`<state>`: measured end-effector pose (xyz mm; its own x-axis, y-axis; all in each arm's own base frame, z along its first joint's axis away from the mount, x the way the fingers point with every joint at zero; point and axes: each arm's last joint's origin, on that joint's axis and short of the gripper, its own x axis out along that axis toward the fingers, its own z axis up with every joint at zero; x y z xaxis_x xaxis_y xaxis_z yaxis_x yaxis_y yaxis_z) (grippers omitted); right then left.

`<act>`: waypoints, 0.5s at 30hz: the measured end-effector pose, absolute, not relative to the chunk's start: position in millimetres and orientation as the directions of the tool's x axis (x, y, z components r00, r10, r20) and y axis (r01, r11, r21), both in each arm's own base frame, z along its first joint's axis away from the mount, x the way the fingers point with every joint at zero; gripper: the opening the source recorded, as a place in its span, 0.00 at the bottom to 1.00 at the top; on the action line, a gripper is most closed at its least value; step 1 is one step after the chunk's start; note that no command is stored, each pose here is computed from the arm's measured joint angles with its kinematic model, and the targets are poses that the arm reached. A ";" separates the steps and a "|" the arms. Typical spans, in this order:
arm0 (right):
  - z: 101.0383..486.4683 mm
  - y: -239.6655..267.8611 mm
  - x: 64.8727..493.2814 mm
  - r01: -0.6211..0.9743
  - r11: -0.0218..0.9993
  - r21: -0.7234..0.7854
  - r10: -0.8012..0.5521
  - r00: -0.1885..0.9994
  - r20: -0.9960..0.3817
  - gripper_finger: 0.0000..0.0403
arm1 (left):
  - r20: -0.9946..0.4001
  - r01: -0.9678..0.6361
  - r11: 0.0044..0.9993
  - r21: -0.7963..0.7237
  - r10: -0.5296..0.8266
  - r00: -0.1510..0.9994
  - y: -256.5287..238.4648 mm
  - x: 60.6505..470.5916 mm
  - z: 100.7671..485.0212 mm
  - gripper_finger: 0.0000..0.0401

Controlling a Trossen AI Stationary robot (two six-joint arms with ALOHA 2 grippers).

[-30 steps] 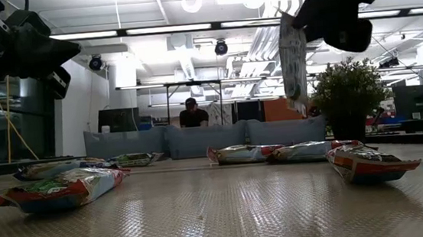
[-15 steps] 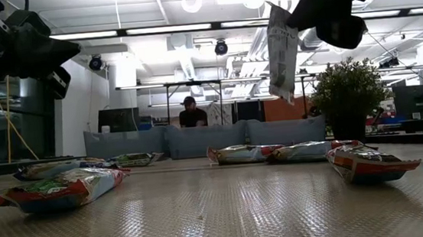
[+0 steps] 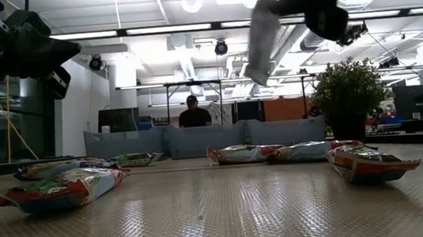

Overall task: Pick and place Granola Bars by type
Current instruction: Put the yellow granola bar into the middle black bin

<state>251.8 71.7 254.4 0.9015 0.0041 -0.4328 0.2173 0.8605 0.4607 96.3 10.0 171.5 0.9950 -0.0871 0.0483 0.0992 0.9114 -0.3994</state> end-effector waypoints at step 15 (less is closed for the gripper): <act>317.8 57.4 263.7 -0.468 0.815 0.341 0.421 0.883 0.206 0.00 | 0.048 0.098 0.911 -0.399 -0.086 0.995 10.0 96.3 171.4 0.00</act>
